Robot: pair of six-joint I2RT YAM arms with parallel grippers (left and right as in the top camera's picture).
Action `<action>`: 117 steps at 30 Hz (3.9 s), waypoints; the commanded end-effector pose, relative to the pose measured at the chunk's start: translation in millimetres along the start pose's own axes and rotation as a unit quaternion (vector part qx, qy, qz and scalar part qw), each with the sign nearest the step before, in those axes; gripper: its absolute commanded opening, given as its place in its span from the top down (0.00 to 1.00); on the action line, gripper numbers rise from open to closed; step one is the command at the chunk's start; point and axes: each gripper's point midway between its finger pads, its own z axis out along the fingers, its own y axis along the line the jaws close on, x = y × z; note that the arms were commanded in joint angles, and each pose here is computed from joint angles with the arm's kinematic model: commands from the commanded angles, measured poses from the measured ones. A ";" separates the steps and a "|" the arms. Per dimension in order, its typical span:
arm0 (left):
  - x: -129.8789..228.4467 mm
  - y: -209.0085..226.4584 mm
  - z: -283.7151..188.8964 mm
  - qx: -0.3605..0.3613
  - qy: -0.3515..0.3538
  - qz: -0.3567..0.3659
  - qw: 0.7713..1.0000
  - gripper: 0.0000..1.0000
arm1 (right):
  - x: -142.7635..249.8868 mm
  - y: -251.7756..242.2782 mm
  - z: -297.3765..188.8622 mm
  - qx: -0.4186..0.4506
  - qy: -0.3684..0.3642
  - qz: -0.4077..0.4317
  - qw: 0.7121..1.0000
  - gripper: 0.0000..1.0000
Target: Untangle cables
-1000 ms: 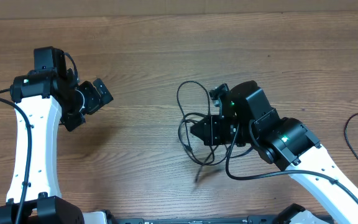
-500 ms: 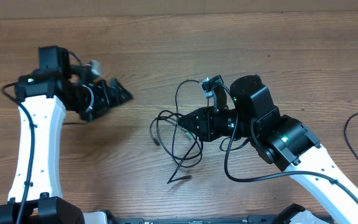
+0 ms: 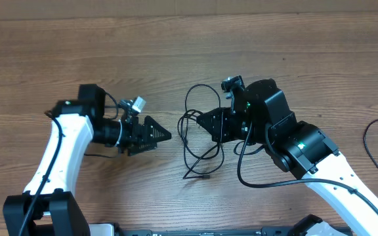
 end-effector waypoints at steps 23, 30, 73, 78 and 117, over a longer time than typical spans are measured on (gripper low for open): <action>-16.0 0.6 78.2 -0.022 -0.018 -0.091 0.995 0.00 | 7.2 13.7 -1.6 -0.039 0.024 0.009 0.999 0.96; 15.4 107.6 37.1 -0.312 -0.079 -0.264 0.909 0.00 | 6.5 11.4 -1.6 -0.032 0.021 0.010 0.999 0.96; 24.9 68.5 66.4 -0.074 -0.022 -0.161 0.984 0.00 | -54.5 19.6 -30.6 -0.098 -0.065 0.060 0.991 0.96; 12.7 46.5 85.8 -0.044 -0.031 -0.140 0.989 0.00 | -53.6 31.5 -33.1 -0.128 -0.055 0.058 0.989 0.96; 40.8 -10.6 110.3 0.028 0.077 -0.454 0.887 0.00 | -40.3 26.9 -30.3 -0.121 -0.026 0.072 0.990 0.96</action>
